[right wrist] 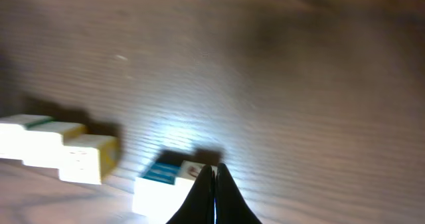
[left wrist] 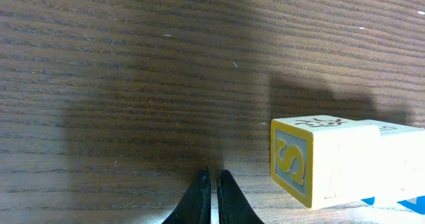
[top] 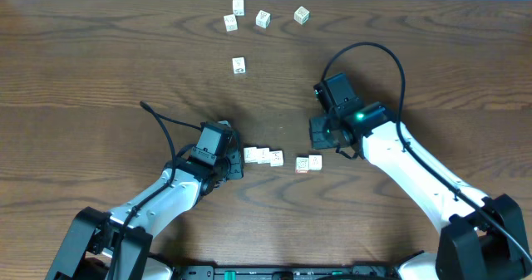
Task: Lift 5 blocks
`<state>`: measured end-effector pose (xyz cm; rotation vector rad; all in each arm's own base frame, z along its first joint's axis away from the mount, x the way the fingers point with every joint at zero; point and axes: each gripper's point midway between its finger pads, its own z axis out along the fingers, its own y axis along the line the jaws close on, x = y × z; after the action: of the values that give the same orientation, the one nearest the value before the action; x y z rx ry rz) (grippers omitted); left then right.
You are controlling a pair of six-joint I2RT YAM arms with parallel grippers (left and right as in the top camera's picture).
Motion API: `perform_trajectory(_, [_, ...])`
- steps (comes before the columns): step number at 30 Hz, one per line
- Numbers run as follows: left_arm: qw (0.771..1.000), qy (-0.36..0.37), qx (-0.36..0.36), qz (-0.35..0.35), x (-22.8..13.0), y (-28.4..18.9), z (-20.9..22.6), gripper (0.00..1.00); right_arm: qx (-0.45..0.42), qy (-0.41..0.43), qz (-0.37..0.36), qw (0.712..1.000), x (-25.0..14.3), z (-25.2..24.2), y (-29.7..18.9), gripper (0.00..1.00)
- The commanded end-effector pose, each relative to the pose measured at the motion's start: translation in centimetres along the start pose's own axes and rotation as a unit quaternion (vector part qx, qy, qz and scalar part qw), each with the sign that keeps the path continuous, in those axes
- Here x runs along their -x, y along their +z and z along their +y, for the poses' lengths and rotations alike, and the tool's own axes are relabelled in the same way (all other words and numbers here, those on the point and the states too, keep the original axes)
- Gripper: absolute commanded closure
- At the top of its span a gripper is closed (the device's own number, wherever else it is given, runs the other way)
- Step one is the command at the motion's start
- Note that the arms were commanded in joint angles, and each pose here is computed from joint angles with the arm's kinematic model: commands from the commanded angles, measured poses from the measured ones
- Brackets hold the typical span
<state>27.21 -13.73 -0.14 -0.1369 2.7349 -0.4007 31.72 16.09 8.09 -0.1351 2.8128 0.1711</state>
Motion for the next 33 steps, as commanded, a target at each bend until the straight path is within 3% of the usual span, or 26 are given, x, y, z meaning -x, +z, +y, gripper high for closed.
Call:
perform_trajectory(1, [1.0, 0.005, 0.009, -0.007, 0.1, -0.2, 0.3, 0.93, -0.027, 0.001, 0.018, 0.999, -1.2, -1.6, 1.0, 0.99])
perform_trajectory(13, [1.0, 0.005, 0.009, -0.007, 0.1, -0.2, 0.3, 0.92, -0.059, 0.024, 0.061, 0.996, -5.3, -3.7, 3.2, 0.99])
perform_trajectory(33, [1.0, 0.005, 0.009, -0.007, 0.1, -0.2, 0.3, 0.93, 0.017, 0.005, 0.083, 0.996, -7.6, 0.1, 4.3, 0.99])
